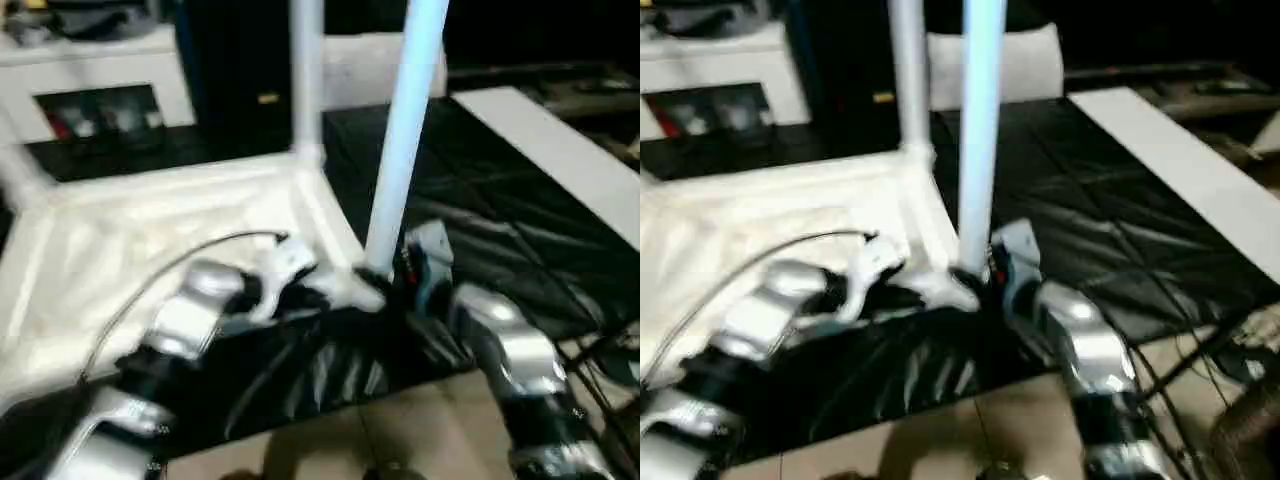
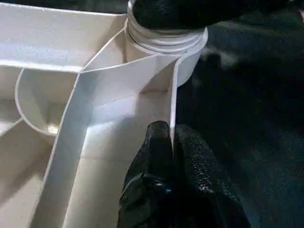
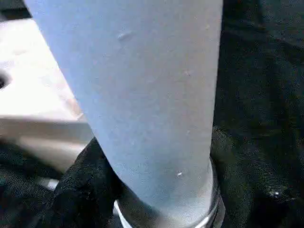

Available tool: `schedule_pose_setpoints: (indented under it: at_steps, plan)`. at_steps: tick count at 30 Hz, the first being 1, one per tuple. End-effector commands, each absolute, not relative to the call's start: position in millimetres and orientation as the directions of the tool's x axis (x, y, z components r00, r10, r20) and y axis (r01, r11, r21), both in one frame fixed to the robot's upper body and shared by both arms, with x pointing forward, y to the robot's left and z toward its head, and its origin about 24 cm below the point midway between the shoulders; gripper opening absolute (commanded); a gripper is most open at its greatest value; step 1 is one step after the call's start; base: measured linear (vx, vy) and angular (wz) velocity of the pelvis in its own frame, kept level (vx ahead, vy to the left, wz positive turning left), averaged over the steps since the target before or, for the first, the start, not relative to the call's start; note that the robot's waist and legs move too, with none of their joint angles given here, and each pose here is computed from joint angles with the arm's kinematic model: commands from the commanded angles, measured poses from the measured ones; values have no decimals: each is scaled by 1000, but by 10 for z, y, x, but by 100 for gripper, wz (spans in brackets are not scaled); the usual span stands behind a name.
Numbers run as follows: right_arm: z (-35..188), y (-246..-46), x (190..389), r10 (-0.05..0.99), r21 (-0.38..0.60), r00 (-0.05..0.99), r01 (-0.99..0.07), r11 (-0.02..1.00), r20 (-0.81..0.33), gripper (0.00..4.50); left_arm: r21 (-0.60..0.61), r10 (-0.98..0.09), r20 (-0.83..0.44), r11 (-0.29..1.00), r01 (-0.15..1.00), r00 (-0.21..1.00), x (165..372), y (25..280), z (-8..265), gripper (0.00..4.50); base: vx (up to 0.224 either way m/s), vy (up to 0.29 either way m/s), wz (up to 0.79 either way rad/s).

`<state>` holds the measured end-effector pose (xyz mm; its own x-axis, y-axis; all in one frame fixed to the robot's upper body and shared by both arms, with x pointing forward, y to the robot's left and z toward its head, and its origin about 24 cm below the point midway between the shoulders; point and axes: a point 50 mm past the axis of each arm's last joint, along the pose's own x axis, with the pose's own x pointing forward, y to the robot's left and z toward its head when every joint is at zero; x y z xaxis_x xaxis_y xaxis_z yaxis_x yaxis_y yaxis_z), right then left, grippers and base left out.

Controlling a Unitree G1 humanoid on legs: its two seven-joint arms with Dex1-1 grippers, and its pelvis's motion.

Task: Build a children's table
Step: Rotate leg to tighten

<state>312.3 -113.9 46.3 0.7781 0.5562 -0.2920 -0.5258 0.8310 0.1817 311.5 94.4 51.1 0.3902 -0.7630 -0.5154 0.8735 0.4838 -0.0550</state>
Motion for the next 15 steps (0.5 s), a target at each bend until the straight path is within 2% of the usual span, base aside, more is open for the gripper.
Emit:
schedule_pose_setpoints:
  at_steps: [1, 5, 6, 11, 15]
  plan:
    - [367, -506, 3013, 679, 279, 655, -620, 734, -330, 251, 8, -756, -424, 548, 837, 499, 3241, 628, 750, 0, 0, 0, 0]
    - [402, -457, 3031, 687, 278, 661, -628, 727, -303, 251, 31, -754, -421, 544, 838, 505, 3247, 594, 778, 0, 0, 0, 0]
    - [415, -463, 3029, 695, 290, 660, -631, 719, -287, 307, 40, -754, -426, 536, 843, 499, 3240, 598, 775, 0, 0, 0, 0]
    - [436, -610, 3000, 701, 259, 669, -651, 713, -248, 350, 66, -760, -465, 482, 873, 455, 3185, 698, 720, 0, 0, 0, 0]
    - [442, -830, 2967, 694, 198, 684, -666, 720, -226, 382, 77, -760, -494, 446, 892, 423, 3140, 792, 664, 0, 0, 0, 0]
